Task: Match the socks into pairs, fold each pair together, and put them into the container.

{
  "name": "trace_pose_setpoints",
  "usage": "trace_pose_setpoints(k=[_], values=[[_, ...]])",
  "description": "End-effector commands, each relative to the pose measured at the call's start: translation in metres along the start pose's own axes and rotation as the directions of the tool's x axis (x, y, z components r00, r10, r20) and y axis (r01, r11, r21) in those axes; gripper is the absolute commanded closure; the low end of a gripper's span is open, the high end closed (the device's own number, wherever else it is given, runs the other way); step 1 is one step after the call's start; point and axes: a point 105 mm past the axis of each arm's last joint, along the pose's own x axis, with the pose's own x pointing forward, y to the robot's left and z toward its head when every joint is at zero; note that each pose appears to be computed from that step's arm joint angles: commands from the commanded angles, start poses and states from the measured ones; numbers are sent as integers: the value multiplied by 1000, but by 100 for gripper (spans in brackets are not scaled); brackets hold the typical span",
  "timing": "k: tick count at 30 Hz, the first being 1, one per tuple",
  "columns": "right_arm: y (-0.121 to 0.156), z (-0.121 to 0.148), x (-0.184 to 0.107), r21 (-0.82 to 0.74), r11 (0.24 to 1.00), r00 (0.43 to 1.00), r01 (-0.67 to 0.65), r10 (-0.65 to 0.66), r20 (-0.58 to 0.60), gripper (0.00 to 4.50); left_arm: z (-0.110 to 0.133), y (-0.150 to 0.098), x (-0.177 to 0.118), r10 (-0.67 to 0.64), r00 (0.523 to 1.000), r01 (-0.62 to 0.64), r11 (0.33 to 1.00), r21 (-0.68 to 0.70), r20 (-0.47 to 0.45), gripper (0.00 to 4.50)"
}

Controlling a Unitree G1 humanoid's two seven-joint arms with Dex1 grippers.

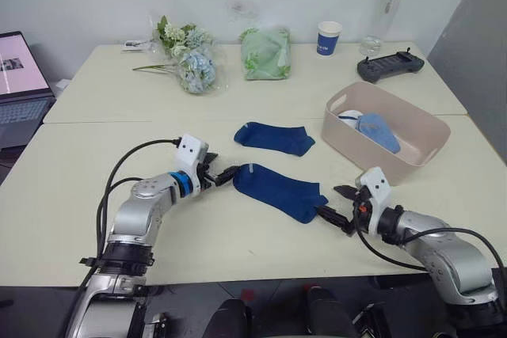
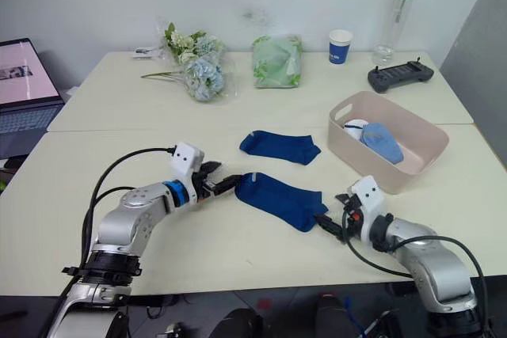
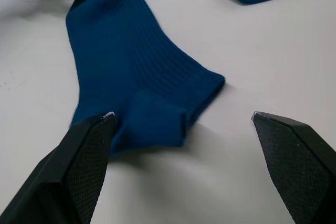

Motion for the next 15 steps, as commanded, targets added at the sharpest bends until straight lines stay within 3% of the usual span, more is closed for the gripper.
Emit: trace_pose_setpoints(k=[1,3,10,11,15], values=[[4,11,-1,-35,999,1000,1,0,22,0,10,-7,3,-37,999,36,998,61,24,138],[6,9,0,-32,999,1000,-7,7,4,0,7,-9,2,-47,999,46,996,80,13,202],[7,11,-1,-36,999,1000,-17,17,-2,233,6,-10,-1,-56,998,56,993,100,4,428],[7,11,-2,-35,999,1000,-23,23,-4,267,6,-10,-1,-57,998,56,993,100,3,450],[4,14,-2,-30,999,1000,-17,17,8,396,6,-9,-7,-51,999,51,994,96,-2,450]])
